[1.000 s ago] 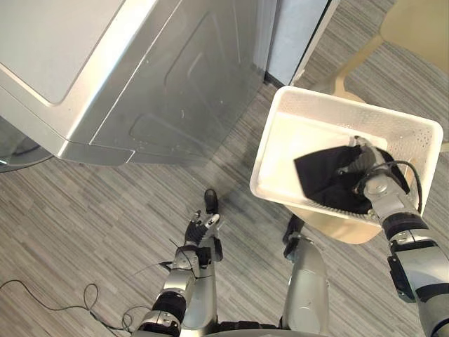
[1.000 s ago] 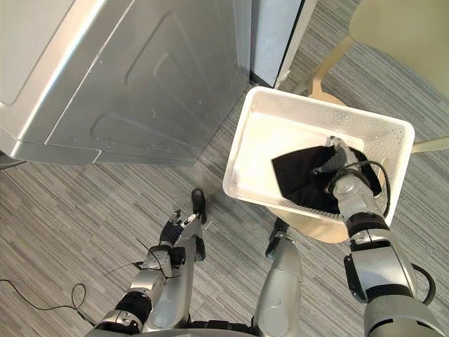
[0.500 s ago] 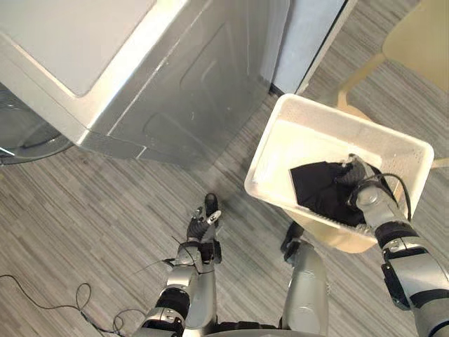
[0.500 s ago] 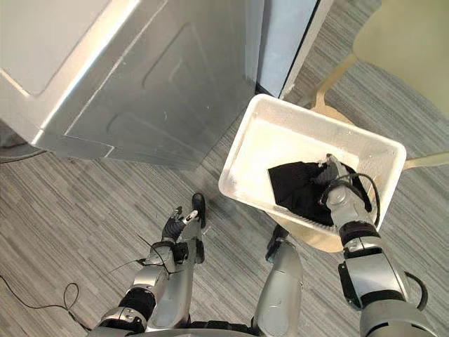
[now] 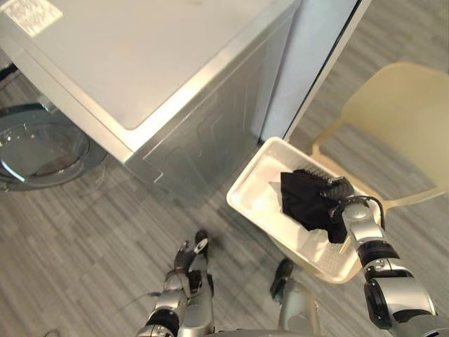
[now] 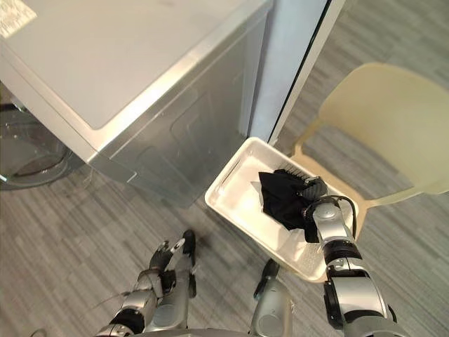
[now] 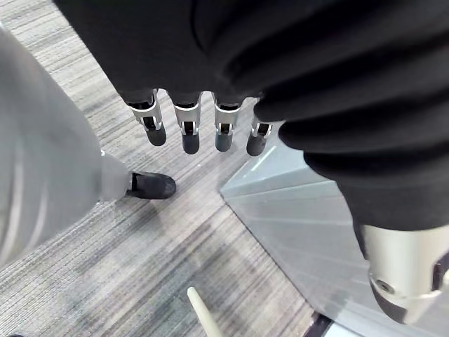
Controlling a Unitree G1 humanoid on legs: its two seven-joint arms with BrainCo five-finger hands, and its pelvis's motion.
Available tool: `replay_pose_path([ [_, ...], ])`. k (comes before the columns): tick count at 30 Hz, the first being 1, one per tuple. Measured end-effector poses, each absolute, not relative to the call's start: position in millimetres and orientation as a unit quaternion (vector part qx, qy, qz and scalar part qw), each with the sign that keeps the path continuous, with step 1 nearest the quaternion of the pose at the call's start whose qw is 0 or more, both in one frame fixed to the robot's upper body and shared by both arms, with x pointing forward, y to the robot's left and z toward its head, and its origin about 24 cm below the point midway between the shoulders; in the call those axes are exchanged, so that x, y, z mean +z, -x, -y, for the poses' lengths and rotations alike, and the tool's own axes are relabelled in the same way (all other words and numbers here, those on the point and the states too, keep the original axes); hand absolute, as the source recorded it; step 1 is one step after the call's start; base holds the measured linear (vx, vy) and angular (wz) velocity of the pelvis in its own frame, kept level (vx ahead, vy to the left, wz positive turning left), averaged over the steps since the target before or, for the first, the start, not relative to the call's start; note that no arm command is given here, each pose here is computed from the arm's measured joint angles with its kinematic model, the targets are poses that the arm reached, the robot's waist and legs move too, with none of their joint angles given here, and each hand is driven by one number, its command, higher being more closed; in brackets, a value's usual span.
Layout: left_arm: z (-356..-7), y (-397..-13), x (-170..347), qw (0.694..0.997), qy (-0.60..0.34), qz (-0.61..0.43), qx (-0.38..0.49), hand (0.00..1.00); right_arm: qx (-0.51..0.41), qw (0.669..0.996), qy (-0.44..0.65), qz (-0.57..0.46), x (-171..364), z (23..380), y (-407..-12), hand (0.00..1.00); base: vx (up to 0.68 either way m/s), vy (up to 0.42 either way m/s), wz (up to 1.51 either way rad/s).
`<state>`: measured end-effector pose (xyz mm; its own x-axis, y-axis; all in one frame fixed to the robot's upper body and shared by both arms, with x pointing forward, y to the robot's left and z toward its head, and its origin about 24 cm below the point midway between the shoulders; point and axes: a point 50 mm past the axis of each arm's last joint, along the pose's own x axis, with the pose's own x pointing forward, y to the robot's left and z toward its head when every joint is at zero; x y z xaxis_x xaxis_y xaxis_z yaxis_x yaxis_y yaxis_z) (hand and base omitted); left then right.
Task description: Pick up the laundry basket with both hands and put the clothes into the washing machine.
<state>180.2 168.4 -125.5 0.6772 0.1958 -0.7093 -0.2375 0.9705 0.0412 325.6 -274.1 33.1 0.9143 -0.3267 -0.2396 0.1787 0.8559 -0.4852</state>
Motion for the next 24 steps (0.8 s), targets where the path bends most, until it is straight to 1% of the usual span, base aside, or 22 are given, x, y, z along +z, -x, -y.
replay_pose_path([
  [4, -191, -152, -134, 0.898, 0.034, -0.406, 0.167, 0.0, -0.202, 0.951, 0.206, -0.112, 48, 299, -307, 1.0, 0.1, -0.006, 0.03],
  [5, -194, -150, -133, 0.898, 0.036, -0.403, 0.172, 0.0, -0.21, 0.951, 0.203, -0.104, 51, 302, -305, 1.0, 0.07, 0.012, 0.05],
  [8, -206, -152, -120, 0.909, 0.047, -0.363, 0.197, 0.0, -0.241, 0.947, 0.195, -0.078, 61, 313, -296, 1.0, 0.0, 0.007, -0.01],
  [10, -209, -165, -99, 0.929, 0.06, -0.305, 0.203, 0.0, -0.254, 0.948, 0.182, -0.053, 71, 316, -293, 1.0, -0.05, 0.021, -0.06],
  [12, -206, -176, -80, 0.946, 0.063, -0.256, 0.189, 0.0, -0.255, 0.95, 0.178, -0.037, 77, 315, -291, 1.0, -0.09, 0.033, -0.16],
  [13, -195, -188, -60, 0.963, 0.069, -0.209, 0.156, 0.0, -0.251, 0.954, 0.167, -0.01, 87, 310, -292, 1.0, -0.11, 0.037, -0.27],
  [14, -187, -194, -49, 0.972, 0.075, -0.182, 0.13, 0.0, -0.247, 0.956, 0.16, 0.008, 93, 305, -293, 1.0, -0.09, 0.027, -0.23],
  [15, -182, -198, -43, 0.976, 0.077, -0.167, 0.114, 0.0, -0.244, 0.957, 0.156, 0.02, 97, 302, -293, 1.0, -0.08, 0.039, -0.25],
  [17, -155, -210, -21, 0.987, 0.101, -0.119, 0.049, 0.0, -0.232, 0.959, 0.148, 0.069, 116, 288, -294, 1.0, -0.05, 0.035, -0.32],
  [18, -147, -214, -15, 0.988, 0.104, -0.106, 0.029, 0.0, -0.228, 0.959, 0.148, 0.083, 121, 285, -294, 1.0, -0.03, 0.023, -0.33],
  [19, -125, -222, 1, 0.989, 0.121, -0.077, -0.026, 0.0, -0.222, 0.957, 0.149, 0.115, 132, 279, -293, 1.0, -0.04, 0.026, -0.31],
  [20, -110, -228, 11, 0.987, 0.137, -0.059, -0.064, 0.0, -0.215, 0.956, 0.152, 0.133, 139, 274, -293, 1.0, -0.04, 0.022, -0.32],
  [22, -93, -232, 21, 0.983, 0.148, -0.042, -0.103, 0.0, -0.206, 0.955, 0.154, 0.148, 144, 268, -293, 1.0, -0.02, 0.013, -0.2],
  [24, -65, -240, 45, 0.969, 0.175, -0.006, -0.174, 0.0, -0.179, 0.953, 0.159, 0.186, 158, 250, -293, 1.0, -0.02, 0.012, -0.39],
])
